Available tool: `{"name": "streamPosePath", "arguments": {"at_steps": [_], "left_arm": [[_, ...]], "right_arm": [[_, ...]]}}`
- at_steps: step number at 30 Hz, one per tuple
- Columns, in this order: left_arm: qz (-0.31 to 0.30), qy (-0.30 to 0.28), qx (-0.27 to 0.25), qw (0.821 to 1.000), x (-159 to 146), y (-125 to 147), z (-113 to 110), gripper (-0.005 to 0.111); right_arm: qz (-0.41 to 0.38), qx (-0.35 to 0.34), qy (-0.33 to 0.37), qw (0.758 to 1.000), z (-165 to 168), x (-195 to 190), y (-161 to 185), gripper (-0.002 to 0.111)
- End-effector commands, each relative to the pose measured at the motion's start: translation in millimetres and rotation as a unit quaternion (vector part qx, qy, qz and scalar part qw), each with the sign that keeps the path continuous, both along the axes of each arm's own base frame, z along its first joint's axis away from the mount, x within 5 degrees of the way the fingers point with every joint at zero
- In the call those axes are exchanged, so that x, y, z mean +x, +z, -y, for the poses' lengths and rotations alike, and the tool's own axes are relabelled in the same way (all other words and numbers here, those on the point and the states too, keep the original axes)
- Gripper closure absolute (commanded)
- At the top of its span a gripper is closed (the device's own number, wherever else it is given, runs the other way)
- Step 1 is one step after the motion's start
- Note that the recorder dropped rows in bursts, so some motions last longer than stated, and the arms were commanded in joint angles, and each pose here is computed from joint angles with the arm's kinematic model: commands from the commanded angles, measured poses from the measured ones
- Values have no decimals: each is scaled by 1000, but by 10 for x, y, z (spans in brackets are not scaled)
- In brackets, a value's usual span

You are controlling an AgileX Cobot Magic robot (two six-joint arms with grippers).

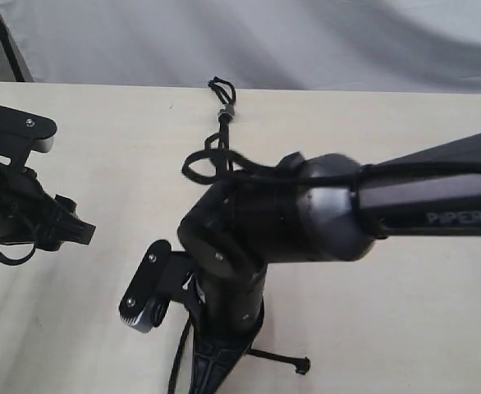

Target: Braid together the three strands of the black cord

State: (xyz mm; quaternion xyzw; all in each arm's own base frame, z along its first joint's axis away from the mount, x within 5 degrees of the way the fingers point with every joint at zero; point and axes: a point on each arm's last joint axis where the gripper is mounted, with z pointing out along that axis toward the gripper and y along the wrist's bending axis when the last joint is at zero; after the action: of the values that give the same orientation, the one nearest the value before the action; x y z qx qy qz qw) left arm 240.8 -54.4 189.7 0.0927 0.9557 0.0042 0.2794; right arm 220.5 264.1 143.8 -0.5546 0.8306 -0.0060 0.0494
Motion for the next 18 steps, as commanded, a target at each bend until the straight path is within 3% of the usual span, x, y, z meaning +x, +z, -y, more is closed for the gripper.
{"name": "streamPosePath", "arguments": {"at_steps": [1,7,16,18], "left_arm": [[-2,7,-4,1000,-18,-7,-11,48],[-2,7,-4,1000,-18,-7,-11,48],[-1,7,-5,1000,-17,-6,-10,48],[-1,7,-5,1000,-17,-6,-10,48]], "right_arm": [[21,24,-39,999,221,157,270,108],[30,32,-109,993,575,442,360,108],[11,13,-166,986,992,533,-90,107],[12,14,-167,986,999,521,-110,97]]}}
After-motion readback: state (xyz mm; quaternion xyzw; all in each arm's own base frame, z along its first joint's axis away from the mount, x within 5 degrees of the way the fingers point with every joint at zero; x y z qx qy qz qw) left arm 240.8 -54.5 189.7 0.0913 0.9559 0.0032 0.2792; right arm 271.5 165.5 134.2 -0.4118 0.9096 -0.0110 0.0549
